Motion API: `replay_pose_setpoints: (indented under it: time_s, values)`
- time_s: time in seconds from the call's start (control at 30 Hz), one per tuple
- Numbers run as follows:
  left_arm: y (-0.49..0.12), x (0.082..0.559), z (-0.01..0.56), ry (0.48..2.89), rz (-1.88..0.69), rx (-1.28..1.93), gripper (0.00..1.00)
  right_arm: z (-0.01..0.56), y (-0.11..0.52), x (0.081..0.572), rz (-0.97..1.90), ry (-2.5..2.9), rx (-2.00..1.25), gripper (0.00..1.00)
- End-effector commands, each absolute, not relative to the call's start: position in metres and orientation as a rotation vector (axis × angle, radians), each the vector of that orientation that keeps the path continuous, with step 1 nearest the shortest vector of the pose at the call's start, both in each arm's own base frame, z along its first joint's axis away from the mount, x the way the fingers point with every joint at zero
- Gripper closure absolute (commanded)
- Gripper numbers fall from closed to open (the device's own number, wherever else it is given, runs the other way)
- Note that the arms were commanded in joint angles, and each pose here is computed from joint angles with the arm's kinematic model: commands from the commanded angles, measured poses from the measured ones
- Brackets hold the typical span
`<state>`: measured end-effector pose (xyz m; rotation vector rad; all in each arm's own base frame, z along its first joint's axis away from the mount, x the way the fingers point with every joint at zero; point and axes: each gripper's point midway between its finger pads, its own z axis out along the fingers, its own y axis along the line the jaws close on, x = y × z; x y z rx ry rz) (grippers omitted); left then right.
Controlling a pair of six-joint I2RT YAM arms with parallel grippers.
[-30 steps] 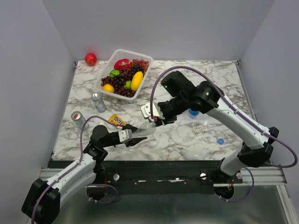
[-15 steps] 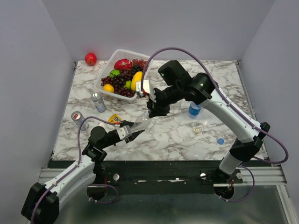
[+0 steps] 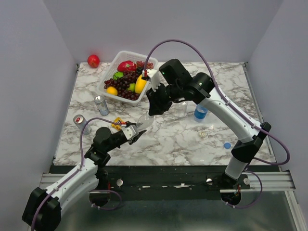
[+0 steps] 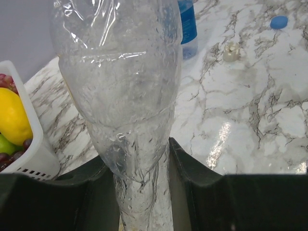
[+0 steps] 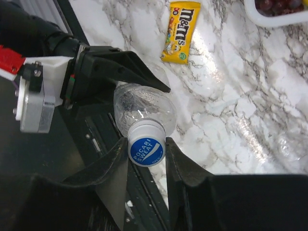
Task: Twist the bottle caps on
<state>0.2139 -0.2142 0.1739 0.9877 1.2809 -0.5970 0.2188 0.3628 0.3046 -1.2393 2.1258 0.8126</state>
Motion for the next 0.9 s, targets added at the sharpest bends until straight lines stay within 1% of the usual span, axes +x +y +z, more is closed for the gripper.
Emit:
replay_pose_setpoints:
  time_s: [0.0, 0.13, 0.23, 0.3, 0.33, 0.37, 0.43, 0.47, 0.53, 0.57, 0.63, 0.67, 0.73, 0.87]
  values:
    - [-0.215, 0.219, 0.262, 1.031, -0.516, 0.924, 1.00, 0.277, 0.376, 0.220, 0.869, 2.362, -1.018, 1.00]
    - [-0.213, 0.216, 0.260, 1.048, -0.512, 0.936, 1.00, 0.266, 0.369, 0.231, 0.904, 2.415, -0.963, 1.00]
    - [-0.212, 0.211, 0.254, 1.057, -0.516, 0.964, 1.00, 0.267, 0.370, 0.238, 0.934, 2.373, -0.996, 1.00]
    - [-0.213, 0.208, 0.248, 1.073, -0.526, 0.983, 1.00, 0.281, 0.374, 0.239, 0.986, 2.290, -1.063, 0.76]
    - [-0.213, 0.207, 0.247, 1.075, -0.530, 0.990, 1.00, 0.287, 0.375, 0.239, 0.997, 2.260, -1.087, 0.68]
    - [-0.214, 0.204, 0.242, 1.090, -0.543, 1.005, 1.00, 0.296, 0.376, 0.239, 1.004, 2.205, -1.123, 0.56]
    - [-0.215, 0.201, 0.240, 1.095, -0.558, 1.021, 1.00, 0.318, 0.375, 0.241, 0.995, 2.135, -1.124, 0.45]
    - [-0.215, 0.199, 0.234, 1.116, -0.571, 1.038, 1.00, 0.326, 0.373, 0.242, 0.983, 2.094, -1.145, 0.35]
    - [-0.219, 0.193, 0.230, 1.127, -0.607, 1.067, 1.00, 0.348, 0.368, 0.238, 0.984, 2.030, -1.156, 0.27]
    - [-0.219, 0.191, 0.226, 1.152, -0.626, 1.076, 1.00, 0.363, 0.365, 0.229, 1.004, 1.929, -1.244, 0.18]
    - [-0.222, 0.184, 0.225, 1.149, -0.659, 1.100, 1.00, 0.378, 0.357, 0.214, 1.033, 1.838, -1.319, 0.12]
    - [-0.222, 0.182, 0.223, 1.155, -0.670, 1.108, 1.00, 0.388, 0.350, 0.206, 1.033, 1.782, -1.342, 0.07]
    - [-0.224, 0.177, 0.221, 1.150, -0.698, 1.133, 1.00, 0.399, 0.342, 0.200, 1.011, 1.704, -1.377, 0.06]
    - [-0.229, 0.165, 0.214, 1.163, -0.752, 1.228, 1.00, 0.401, 0.316, 0.176, 0.864, 1.297, -1.674, 0.07]
